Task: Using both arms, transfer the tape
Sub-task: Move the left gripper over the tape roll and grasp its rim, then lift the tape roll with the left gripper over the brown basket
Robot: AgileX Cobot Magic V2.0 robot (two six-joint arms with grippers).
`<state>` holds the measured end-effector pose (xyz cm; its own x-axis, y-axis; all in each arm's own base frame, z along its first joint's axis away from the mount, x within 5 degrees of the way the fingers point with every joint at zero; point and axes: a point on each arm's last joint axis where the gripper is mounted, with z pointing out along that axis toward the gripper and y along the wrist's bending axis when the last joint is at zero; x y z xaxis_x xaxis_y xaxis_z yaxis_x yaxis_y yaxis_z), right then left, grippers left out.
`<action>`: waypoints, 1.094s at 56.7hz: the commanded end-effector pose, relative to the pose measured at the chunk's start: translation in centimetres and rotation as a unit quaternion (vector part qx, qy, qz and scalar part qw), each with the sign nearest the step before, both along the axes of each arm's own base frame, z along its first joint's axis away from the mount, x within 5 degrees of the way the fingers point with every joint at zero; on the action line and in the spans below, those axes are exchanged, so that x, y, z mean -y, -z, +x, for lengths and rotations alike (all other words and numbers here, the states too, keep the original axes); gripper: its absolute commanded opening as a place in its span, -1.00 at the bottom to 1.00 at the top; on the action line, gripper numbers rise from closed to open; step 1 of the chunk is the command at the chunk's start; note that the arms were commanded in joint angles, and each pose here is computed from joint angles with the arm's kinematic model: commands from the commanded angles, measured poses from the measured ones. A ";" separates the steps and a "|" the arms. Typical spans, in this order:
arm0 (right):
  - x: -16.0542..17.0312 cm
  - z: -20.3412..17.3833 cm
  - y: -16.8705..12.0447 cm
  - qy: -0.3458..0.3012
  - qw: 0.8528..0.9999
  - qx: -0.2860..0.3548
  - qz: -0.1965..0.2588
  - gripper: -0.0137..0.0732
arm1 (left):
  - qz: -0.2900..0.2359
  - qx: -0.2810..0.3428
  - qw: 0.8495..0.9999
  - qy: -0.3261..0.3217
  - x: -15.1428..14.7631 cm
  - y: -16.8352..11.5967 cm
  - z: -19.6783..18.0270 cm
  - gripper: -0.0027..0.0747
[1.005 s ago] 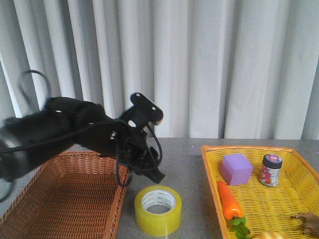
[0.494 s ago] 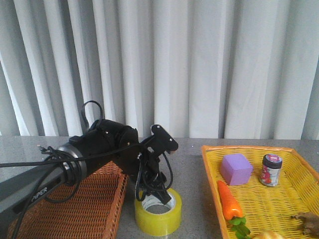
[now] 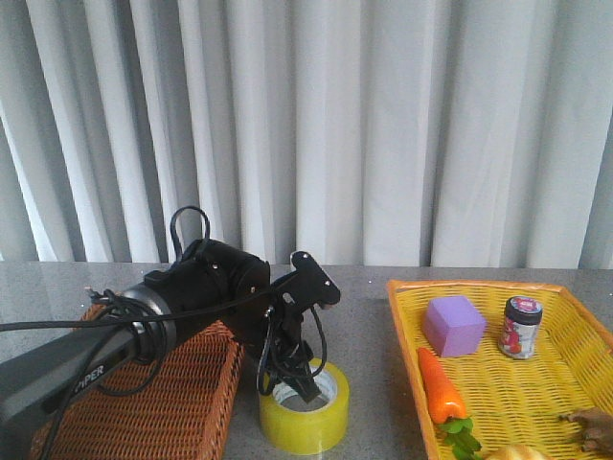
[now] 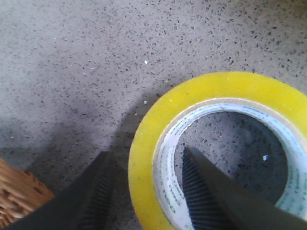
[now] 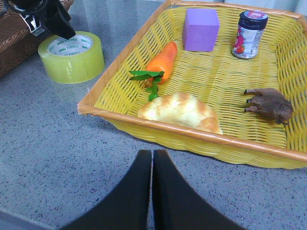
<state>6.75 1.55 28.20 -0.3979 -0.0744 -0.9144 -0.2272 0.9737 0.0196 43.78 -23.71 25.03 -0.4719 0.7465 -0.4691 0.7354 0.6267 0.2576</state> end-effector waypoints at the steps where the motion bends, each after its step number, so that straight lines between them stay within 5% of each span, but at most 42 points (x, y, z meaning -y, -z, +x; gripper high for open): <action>1: -0.1 0.2 -1.4 -0.003 0.999 0.040 0.009 -0.69 | -0.030 0.043 0.999 -0.014 -0.8 -3.3 0.2 -0.09; 34: -0.1 0.2 -1.3 -0.003 0.999 0.038 0.008 -0.69 | -0.073 -0.003 0.995 -0.070 -2.4 -2.3 1.1 -0.11; 62: -0.1 0.2 -1.3 -0.003 0.999 0.037 0.009 -0.69 | -0.065 -0.041 0.995 -0.070 -1.9 -0.2 1.1 -0.59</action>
<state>6.71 1.54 28.12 -0.4070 -0.0766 -0.9102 -0.2261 0.9739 0.0191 45.25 -21.90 22.33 -0.6315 0.6253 -0.4585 0.6626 0.7423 0.0998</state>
